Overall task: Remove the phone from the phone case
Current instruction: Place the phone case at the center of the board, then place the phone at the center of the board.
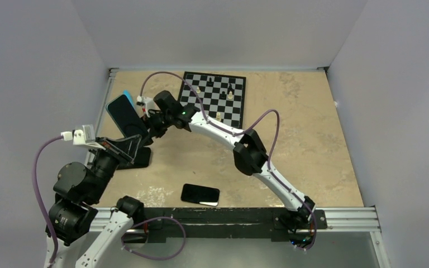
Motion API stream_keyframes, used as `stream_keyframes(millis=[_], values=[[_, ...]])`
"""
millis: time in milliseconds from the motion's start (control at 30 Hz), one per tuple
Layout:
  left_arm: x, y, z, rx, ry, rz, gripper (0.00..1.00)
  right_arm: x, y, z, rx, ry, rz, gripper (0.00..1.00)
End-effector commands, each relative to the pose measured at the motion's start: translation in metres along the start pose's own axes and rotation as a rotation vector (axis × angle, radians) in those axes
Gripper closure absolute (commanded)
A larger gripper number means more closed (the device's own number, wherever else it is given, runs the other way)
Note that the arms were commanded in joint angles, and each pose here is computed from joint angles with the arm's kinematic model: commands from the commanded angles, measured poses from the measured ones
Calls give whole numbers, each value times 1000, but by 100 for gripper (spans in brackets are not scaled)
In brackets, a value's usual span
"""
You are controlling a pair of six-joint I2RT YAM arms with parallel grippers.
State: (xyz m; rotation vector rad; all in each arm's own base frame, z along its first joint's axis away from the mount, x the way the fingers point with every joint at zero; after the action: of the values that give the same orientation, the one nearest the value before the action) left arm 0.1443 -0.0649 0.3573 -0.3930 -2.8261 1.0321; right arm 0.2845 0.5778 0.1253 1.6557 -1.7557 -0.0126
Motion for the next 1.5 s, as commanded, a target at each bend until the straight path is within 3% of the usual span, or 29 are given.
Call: stream_keyframes(millis=[0, 100, 367, 600, 767, 867, 1033, 1267, 1467], values=[[-4, -13, -14, 25, -64, 56, 100, 53, 15, -49, 0, -97, 80, 11], [-5, -11, -12, 52, -69, 54, 100, 92, 20, -57, -58, -155, 133, 10], [-31, -14, 18, 229, -8, 113, 100, 195, 33, 6, -245, -283, 174, 8], [-69, -24, 54, 517, 31, 305, 100, 263, 72, 27, -322, -551, 2, 10], [-89, -16, 74, 727, 14, 414, 100, 290, 106, 4, -403, -795, -221, 22], [-94, -12, 79, 779, 8, 428, 100, 288, 106, -5, -453, -854, -282, 28], [-95, -6, 84, 817, 12, 418, 100, 262, 97, -14, -491, -816, -319, 38], [-94, 1, 91, 840, 24, 388, 100, 245, 71, -3, -526, -792, -190, 35], [-97, 1, 93, 873, 31, 397, 100, 243, 77, -12, -511, -811, -256, 39]])
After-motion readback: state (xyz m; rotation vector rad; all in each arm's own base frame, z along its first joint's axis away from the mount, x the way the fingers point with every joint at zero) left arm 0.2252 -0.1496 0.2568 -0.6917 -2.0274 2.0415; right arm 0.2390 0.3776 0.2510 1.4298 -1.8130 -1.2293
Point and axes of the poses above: each gripper's point midway between its finger pads, its own x axis back along the fingers, its own y axis along the line the jaws close on, z = x × y, the point moved 2 cm from there along x, back along the fingers, and after that the axes turned 8 degrees about x, right-handed, at the moved point
